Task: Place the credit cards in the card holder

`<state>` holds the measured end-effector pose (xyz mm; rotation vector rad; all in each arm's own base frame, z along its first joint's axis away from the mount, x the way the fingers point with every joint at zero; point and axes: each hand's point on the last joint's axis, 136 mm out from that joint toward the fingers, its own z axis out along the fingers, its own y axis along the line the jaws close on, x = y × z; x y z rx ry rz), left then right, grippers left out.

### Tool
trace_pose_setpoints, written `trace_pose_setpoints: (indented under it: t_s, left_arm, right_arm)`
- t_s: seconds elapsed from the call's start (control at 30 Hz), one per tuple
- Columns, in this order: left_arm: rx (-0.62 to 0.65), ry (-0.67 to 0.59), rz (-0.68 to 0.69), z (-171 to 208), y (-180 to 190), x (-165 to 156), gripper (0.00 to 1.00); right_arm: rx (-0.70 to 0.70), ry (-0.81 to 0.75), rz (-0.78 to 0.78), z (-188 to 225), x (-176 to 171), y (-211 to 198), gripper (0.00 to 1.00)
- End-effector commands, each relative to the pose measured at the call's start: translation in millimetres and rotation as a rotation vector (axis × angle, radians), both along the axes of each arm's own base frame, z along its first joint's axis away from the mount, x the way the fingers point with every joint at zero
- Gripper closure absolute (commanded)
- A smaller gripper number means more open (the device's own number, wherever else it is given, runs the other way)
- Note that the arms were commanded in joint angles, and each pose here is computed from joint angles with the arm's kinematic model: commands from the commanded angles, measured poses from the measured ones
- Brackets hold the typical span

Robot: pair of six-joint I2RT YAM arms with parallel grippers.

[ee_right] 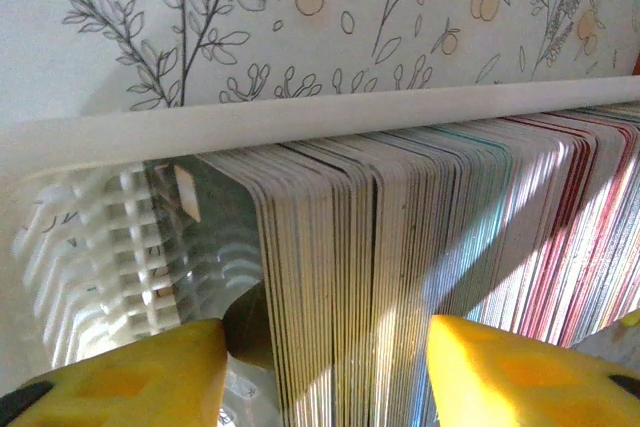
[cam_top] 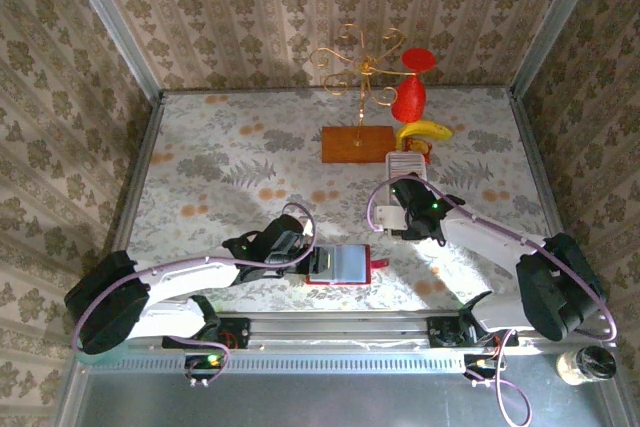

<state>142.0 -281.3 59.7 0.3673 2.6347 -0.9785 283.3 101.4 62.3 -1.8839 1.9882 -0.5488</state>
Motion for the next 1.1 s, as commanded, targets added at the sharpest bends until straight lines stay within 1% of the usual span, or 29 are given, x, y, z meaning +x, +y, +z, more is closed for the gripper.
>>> trace_pose_setpoints:
  t_s: [0.0,0.07,0.2,0.27,0.47,0.57,0.7,0.77,0.93,1.03,1.07]
  left_arm:
    - [-0.01,0.011,0.005,1,-2,1,0.58]
    - [-0.01,0.011,0.005,1,-2,1,0.58]
    - [-0.01,0.012,0.004,1,-3,1,0.59]
    - [-0.009,0.014,0.004,1,-2,0,0.59]
    - [-0.008,0.014,0.007,0,-2,0,0.59]
    - [-0.008,0.017,0.006,0,-2,0,0.59]
    - [-0.009,0.018,0.004,-1,-4,0,0.6]
    - [-0.007,0.02,0.004,-1,-4,0,0.6]
    - [0.01,0.024,0.012,-3,-2,0,0.59]
    - [0.029,0.026,0.02,-5,1,0,0.58]
    - [0.031,0.027,0.02,-5,2,0,0.57]
  right_arm:
    - [0.01,-0.077,0.001,22,10,0,0.54]
    - [0.012,-0.075,0.005,24,8,0,0.62]
    - [0.01,-0.059,0.008,21,5,0,0.7]
    - [0.013,-0.058,0.01,21,5,0,0.76]
    - [0.023,-0.075,0.014,29,5,2,0.78]
    - [0.034,-0.087,0.015,34,4,3,0.83]
    - [0.041,-0.09,0.014,37,3,3,0.84]
    - [0.046,-0.091,0.012,38,2,3,0.89]
    - [0.067,-0.097,0.008,41,2,5,0.92]
    - [0.083,-0.109,0.003,46,2,6,0.98]
    - [0.092,-0.112,0.0,49,1,6,0.98]
